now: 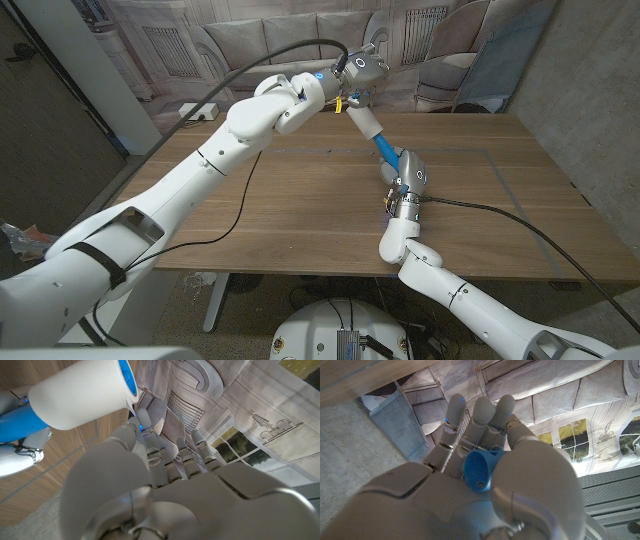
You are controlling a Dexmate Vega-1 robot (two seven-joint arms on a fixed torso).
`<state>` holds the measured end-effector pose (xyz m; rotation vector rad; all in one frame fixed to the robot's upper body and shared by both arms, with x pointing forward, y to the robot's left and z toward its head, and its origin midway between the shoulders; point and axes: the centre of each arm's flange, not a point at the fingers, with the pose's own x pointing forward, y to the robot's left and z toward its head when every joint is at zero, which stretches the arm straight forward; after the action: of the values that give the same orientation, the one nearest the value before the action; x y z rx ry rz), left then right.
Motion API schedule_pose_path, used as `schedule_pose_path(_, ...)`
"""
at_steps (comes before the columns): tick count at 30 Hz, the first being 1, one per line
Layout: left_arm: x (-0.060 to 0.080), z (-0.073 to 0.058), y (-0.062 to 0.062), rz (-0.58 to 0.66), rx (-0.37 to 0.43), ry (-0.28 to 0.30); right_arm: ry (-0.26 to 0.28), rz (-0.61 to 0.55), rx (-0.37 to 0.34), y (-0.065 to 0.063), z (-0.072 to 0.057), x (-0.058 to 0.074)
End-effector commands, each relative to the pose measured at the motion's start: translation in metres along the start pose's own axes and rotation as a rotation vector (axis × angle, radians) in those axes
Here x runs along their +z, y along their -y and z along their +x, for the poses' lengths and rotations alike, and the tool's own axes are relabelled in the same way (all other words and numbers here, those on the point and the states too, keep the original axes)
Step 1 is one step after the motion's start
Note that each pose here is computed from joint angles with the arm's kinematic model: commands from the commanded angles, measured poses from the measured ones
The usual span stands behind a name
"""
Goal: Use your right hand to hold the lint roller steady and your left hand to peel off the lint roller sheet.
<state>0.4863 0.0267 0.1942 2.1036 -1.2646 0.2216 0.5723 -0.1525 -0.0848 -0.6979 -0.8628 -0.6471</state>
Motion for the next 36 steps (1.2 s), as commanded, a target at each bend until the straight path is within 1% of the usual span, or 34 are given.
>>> schedule_pose_path(1, 0.001, -0.007, -0.009, -0.07, 0.035, 0.042, -0.003, -0.008, -0.015, 0.002, -0.002, 0.0)
schedule_pose_path(2, 0.002, -0.009, -0.009, -0.067, 0.049, 0.048, -0.002, -0.013, -0.01, 0.002, -0.002, 0.001)
schedule_pose_path(3, 0.002, -0.009, -0.01, -0.06, 0.037, 0.052, -0.008, 0.003, -0.007, 0.002, -0.002, 0.0)
schedule_pose_path(5, 0.002, -0.011, -0.01, -0.096, 0.049, 0.064, -0.003, -0.011, -0.016, 0.002, -0.003, 0.0)
schedule_pose_path(6, 0.001, -0.011, -0.012, -0.098, 0.03, 0.071, -0.004, -0.004, -0.009, 0.002, -0.003, 0.001)
schedule_pose_path(7, 0.002, -0.013, -0.011, -0.101, 0.067, 0.068, -0.005, -0.011, -0.012, 0.002, -0.004, 0.001)
schedule_pose_path(8, 0.002, -0.013, -0.013, -0.098, 0.039, 0.072, -0.005, -0.007, -0.014, 0.002, -0.004, 0.001)
schedule_pose_path(9, 0.001, -0.014, -0.012, -0.11, 0.042, 0.078, -0.001, -0.013, -0.012, 0.002, -0.004, 0.001)
schedule_pose_path(10, 0.001, -0.016, -0.011, -0.117, 0.073, 0.08, -0.005, -0.017, -0.006, 0.002, -0.004, 0.002)
schedule_pose_path(11, 0.001, -0.016, -0.013, -0.122, 0.04, 0.086, -0.006, -0.015, -0.008, 0.002, -0.004, 0.001)
schedule_pose_path(12, 0.0, -0.018, -0.011, -0.154, 0.077, 0.093, -0.005, -0.015, -0.008, 0.003, -0.004, 0.001)
schedule_pose_path(13, -0.001, -0.02, -0.012, -0.155, 0.078, 0.097, -0.004, -0.023, -0.008, 0.003, -0.005, 0.002)
schedule_pose_path(14, -0.001, -0.021, -0.012, -0.154, 0.068, 0.093, -0.014, -0.019, -0.009, 0.003, -0.005, 0.001)
schedule_pose_path(15, -0.002, -0.023, -0.011, -0.167, 0.098, 0.094, -0.012, -0.021, -0.005, 0.003, -0.005, 0.001)
schedule_pose_path(16, -0.003, -0.024, -0.012, -0.158, 0.09, 0.094, -0.02, -0.033, -0.009, 0.003, -0.005, 0.001)
schedule_pose_path(17, -0.004, -0.026, -0.011, -0.17, 0.099, 0.095, -0.021, -0.034, -0.006, 0.002, -0.005, 0.001)
schedule_pose_path(18, -0.005, -0.029, -0.01, -0.183, 0.128, 0.094, -0.034, -0.035, -0.012, 0.002, -0.005, 0.001)
schedule_pose_path(19, -0.007, -0.032, -0.01, -0.175, 0.112, 0.083, -0.035, -0.056, -0.004, 0.001, -0.004, 0.001)
schedule_pose_path(20, -0.008, -0.034, -0.009, -0.195, 0.136, 0.085, -0.047, -0.059, -0.002, 0.001, -0.003, 0.001)
schedule_pose_path(21, -0.008, -0.034, -0.008, -0.195, 0.138, 0.086, -0.048, -0.06, -0.001, 0.001, -0.003, 0.001)
schedule_pose_path(22, -0.012, -0.036, -0.007, -0.248, 0.114, 0.1, -0.06, -0.074, 0.019, -0.001, -0.001, 0.001)
schedule_pose_path(23, -0.013, -0.038, -0.005, -0.266, 0.117, 0.107, -0.074, -0.063, 0.037, -0.001, -0.001, 0.0)
schedule_pose_path(25, -0.013, -0.04, -0.005, -0.254, 0.109, 0.102, -0.082, -0.075, 0.063, -0.001, 0.001, 0.001)
schedule_pose_path(26, -0.013, -0.041, -0.004, -0.242, 0.11, 0.094, -0.105, -0.062, 0.107, 0.0, 0.004, 0.001)
schedule_pose_path(27, -0.013, -0.042, -0.003, -0.244, 0.103, 0.093, -0.1, -0.046, 0.114, -0.001, 0.004, 0.0)
schedule_pose_path(28, -0.014, -0.043, -0.002, -0.254, 0.096, 0.097, -0.104, -0.039, 0.095, -0.001, 0.003, 0.0)
schedule_pose_path(29, -0.015, -0.043, -0.001, -0.262, 0.09, 0.101, -0.126, -0.039, 0.134, 0.001, 0.006, 0.002)
schedule_pose_path(30, -0.016, -0.045, 0.001, -0.274, 0.085, 0.104, -0.127, 0.009, 0.161, 0.001, 0.007, 0.0)
schedule_pose_path(31, -0.017, -0.045, 0.001, -0.279, 0.082, 0.104, -0.126, 0.011, 0.14, 0.0, 0.006, 0.0)
schedule_pose_path(32, -0.017, -0.047, 0.002, -0.277, 0.087, 0.102, -0.144, -0.031, 0.178, 0.002, 0.009, 0.004)
schedule_pose_path(33, -0.018, -0.048, 0.004, -0.277, 0.093, 0.107, -0.155, -0.018, 0.207, 0.003, 0.01, 0.004)
schedule_pose_path(34, -0.019, -0.048, 0.004, -0.29, 0.072, 0.114, -0.173, 0.026, 0.226, 0.003, 0.011, 0.002)
schedule_pose_path(35, -0.018, -0.048, 0.005, -0.285, 0.063, 0.116, -0.182, 0.015, 0.224, 0.003, 0.012, 0.003)
schedule_pose_path(36, -0.017, -0.049, 0.007, -0.278, 0.073, 0.114, -0.192, 0.014, 0.247, 0.005, 0.014, 0.003)
